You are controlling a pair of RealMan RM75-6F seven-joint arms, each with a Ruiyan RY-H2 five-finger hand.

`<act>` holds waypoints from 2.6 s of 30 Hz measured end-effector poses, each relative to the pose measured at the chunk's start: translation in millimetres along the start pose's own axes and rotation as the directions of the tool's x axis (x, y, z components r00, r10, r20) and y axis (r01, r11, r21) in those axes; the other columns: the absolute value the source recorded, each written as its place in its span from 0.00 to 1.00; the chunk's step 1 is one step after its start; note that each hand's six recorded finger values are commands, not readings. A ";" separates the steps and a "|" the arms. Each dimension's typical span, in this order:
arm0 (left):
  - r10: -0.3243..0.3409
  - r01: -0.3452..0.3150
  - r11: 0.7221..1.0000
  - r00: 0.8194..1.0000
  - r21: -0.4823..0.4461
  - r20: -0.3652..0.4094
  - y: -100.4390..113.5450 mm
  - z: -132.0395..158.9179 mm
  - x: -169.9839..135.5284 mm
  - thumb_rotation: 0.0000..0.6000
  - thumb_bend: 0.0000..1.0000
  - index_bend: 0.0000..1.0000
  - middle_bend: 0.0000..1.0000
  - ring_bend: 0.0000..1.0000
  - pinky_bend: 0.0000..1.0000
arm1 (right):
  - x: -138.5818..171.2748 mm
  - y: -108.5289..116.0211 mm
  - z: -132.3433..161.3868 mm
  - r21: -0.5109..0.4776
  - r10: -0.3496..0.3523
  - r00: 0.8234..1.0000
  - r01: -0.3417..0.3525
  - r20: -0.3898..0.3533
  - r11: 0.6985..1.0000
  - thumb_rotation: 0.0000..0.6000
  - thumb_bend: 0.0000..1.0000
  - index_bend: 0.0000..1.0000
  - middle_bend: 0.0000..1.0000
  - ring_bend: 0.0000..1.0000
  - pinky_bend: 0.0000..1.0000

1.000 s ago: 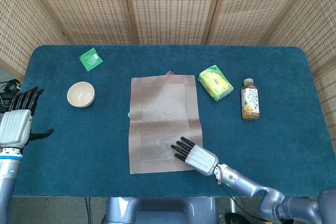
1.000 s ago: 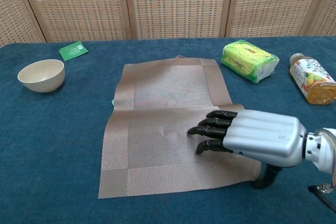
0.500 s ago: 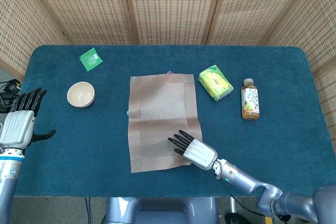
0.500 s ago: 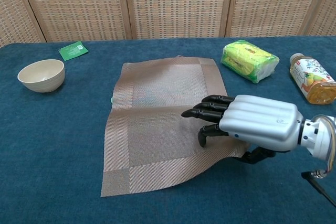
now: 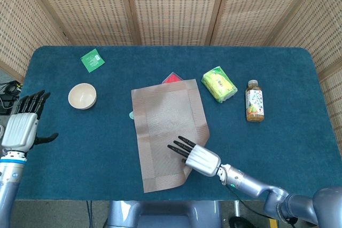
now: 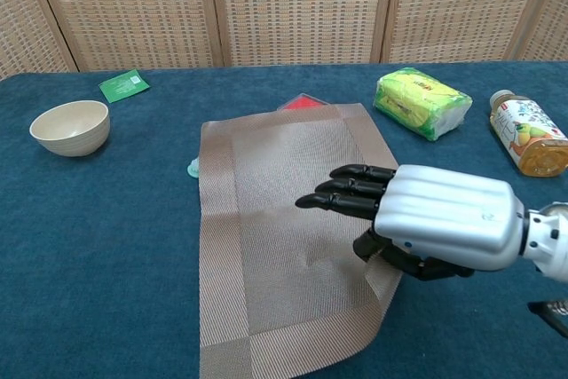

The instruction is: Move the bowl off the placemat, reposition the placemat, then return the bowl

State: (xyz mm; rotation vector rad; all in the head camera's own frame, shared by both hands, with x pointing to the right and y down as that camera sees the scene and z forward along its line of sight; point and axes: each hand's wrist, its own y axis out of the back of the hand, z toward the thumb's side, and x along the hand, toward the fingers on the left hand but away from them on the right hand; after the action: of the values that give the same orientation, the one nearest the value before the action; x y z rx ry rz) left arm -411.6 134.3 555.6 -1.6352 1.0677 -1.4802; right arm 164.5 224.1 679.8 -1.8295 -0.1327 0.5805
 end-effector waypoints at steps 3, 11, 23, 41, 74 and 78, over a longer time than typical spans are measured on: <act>-0.005 0.005 1.000 1.000 0.011 0.000 -2.3 0.2 0.7 1.00 0.00 0.00 0.00 0.00 0.00 | 13.3 6.3 6.9 0.058 -0.028 0.997 0.033 -0.078 0.998 1.00 0.72 0.72 0.00 0.00 0.00; -0.010 0.010 0.999 1.000 0.034 0.016 -7.4 6.8 -2.5 1.00 0.00 0.00 0.00 0.00 0.00 | 80.0 22.2 -16.9 0.316 0.041 0.980 0.023 -0.194 0.948 1.00 0.68 0.72 0.00 0.00 0.00; -0.023 0.022 0.998 1.000 0.065 0.015 -16.1 12.8 -1.3 1.00 0.00 0.00 0.00 0.00 0.00 | 107.2 39.4 -133.1 0.734 0.241 0.969 -0.123 -0.058 0.668 1.00 0.58 0.72 0.00 0.00 0.00; -0.076 0.072 0.992 0.996 0.108 0.040 -33.3 14.8 7.3 1.00 0.00 0.00 0.00 0.00 0.00 | 122.9 91.3 -213.0 0.704 0.021 0.943 -0.262 0.331 0.660 1.00 0.00 0.00 0.00 0.00 0.00; -0.301 -0.039 0.930 0.486 0.364 0.821 -134.2 240.8 26.4 1.00 0.00 0.10 0.00 0.00 0.00 | 201.1 66.8 -128.9 -0.034 -0.124 0.523 0.282 0.843 0.959 1.00 0.00 0.00 0.00 0.00 0.00; -0.324 -0.054 0.923 0.430 0.382 0.843 -149.1 257.5 28.7 1.00 0.00 0.08 0.00 0.00 0.00 | 203.3 67.4 -132.5 -0.029 -0.130 0.513 0.289 0.848 0.957 1.00 0.00 0.00 0.00 0.00 0.00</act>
State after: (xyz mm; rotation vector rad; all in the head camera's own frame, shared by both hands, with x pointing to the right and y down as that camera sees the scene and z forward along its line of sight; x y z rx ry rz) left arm -136.5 162.8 668.9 -1.8639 0.0169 -0.5643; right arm 388.2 162.2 582.0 -1.4899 -1.0898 1.2794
